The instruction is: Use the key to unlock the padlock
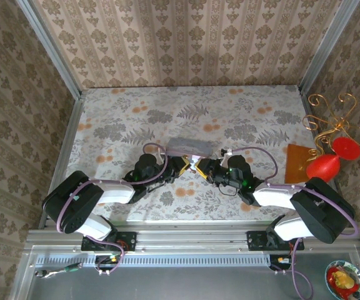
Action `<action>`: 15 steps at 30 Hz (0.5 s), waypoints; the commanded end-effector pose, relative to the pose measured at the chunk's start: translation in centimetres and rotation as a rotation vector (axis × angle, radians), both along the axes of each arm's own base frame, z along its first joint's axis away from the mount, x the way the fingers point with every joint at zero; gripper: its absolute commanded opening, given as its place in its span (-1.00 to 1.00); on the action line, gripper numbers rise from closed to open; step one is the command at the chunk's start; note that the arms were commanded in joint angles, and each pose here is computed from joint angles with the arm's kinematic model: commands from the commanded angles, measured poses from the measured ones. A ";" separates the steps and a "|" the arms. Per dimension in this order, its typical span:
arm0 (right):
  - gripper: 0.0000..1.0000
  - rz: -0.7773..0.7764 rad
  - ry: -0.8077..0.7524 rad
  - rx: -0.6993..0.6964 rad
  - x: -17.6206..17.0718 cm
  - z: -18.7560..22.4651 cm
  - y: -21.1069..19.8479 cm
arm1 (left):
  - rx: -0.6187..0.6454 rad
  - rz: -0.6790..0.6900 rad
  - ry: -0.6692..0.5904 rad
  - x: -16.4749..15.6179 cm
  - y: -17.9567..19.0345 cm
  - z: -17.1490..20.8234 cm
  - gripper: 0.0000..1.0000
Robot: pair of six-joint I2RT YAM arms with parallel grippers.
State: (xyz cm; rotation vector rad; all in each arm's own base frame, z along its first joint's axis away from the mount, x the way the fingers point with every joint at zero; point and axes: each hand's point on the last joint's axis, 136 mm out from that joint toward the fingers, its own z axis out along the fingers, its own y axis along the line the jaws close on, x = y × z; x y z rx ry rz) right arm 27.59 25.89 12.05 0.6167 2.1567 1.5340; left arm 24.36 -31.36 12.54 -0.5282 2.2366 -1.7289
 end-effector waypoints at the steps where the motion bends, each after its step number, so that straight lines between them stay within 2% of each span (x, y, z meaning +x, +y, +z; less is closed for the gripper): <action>1: -0.35 -0.028 0.009 -0.012 0.2 -0.6 -0.5 | -0.074 0.006 -0.050 0.3 0.0 2.6 -1.00; 15: -0.31 -0.028 0.026 -0.012 -0.8 -1.2 0.3 | -0.091 0.035 -0.047 0.9 0.3 2.8 -1.00</action>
